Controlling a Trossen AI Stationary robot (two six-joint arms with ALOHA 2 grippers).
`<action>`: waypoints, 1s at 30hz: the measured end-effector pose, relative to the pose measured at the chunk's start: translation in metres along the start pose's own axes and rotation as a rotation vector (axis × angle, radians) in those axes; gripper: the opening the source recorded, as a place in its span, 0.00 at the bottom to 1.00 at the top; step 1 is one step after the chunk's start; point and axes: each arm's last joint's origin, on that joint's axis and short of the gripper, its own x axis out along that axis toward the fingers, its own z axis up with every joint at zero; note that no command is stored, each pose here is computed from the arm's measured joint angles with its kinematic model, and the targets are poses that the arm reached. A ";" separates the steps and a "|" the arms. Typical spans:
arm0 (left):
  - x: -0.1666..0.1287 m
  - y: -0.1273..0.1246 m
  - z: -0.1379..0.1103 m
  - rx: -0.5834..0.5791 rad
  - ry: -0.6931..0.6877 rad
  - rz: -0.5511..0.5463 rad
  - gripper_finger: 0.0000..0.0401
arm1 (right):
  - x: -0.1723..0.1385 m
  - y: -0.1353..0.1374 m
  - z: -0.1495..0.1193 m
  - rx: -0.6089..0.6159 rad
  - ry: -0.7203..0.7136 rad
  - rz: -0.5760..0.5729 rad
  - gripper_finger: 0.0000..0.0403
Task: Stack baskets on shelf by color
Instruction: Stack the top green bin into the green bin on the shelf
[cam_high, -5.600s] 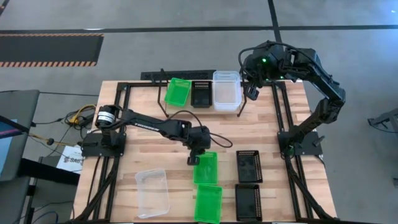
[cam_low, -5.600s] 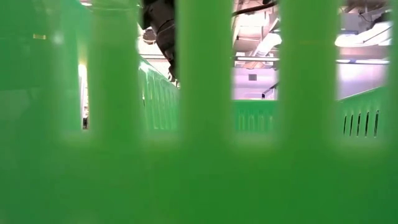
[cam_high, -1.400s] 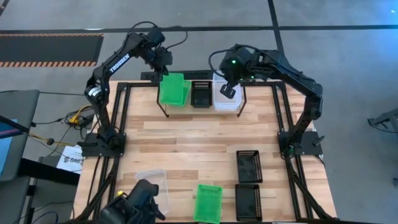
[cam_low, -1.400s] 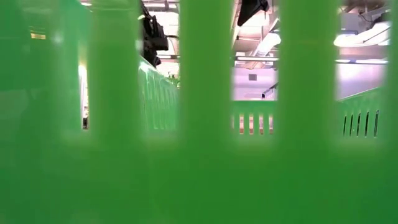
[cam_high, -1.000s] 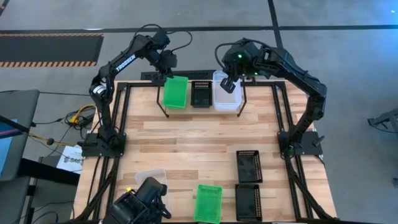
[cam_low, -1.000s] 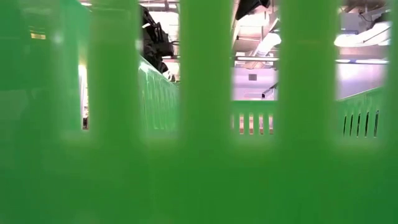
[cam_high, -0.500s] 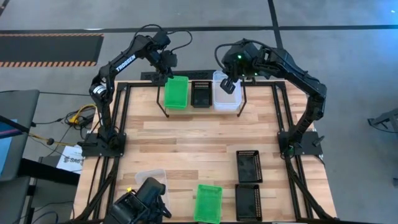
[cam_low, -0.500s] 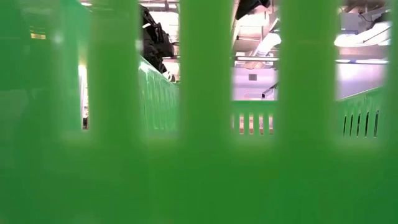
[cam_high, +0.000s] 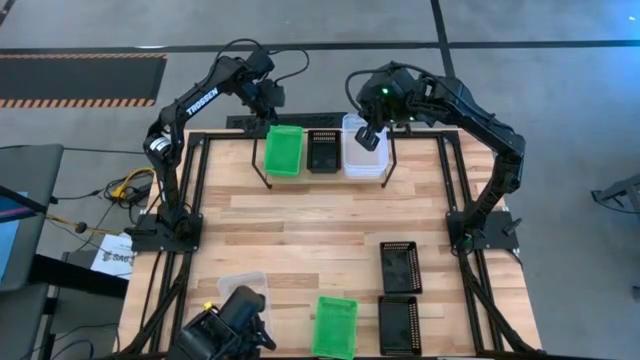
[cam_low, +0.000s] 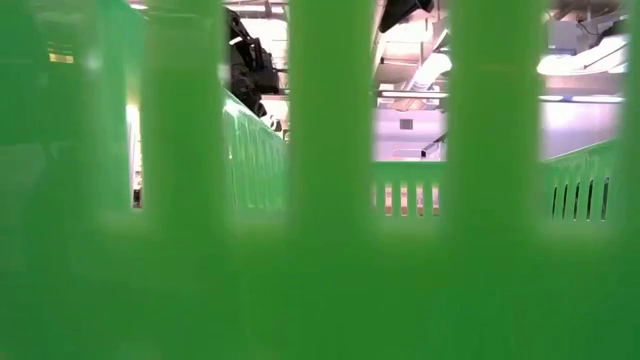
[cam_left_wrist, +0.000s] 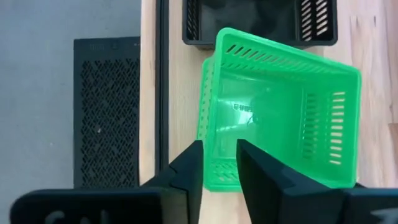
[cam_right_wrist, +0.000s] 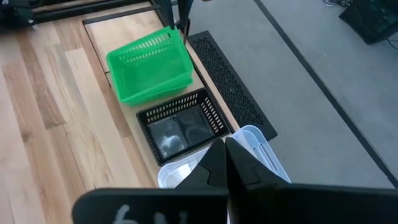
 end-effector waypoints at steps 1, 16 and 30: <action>0.000 0.000 0.000 0.013 -0.001 -0.002 0.22 | 0.000 -0.001 0.000 0.001 0.001 -0.001 0.01; 0.008 -0.018 0.031 0.080 -0.009 0.076 0.15 | 0.003 -0.014 -0.003 0.024 0.028 -0.031 0.01; 0.011 -0.018 0.032 0.071 0.040 0.129 0.00 | 0.003 -0.013 -0.003 0.027 0.026 -0.029 0.01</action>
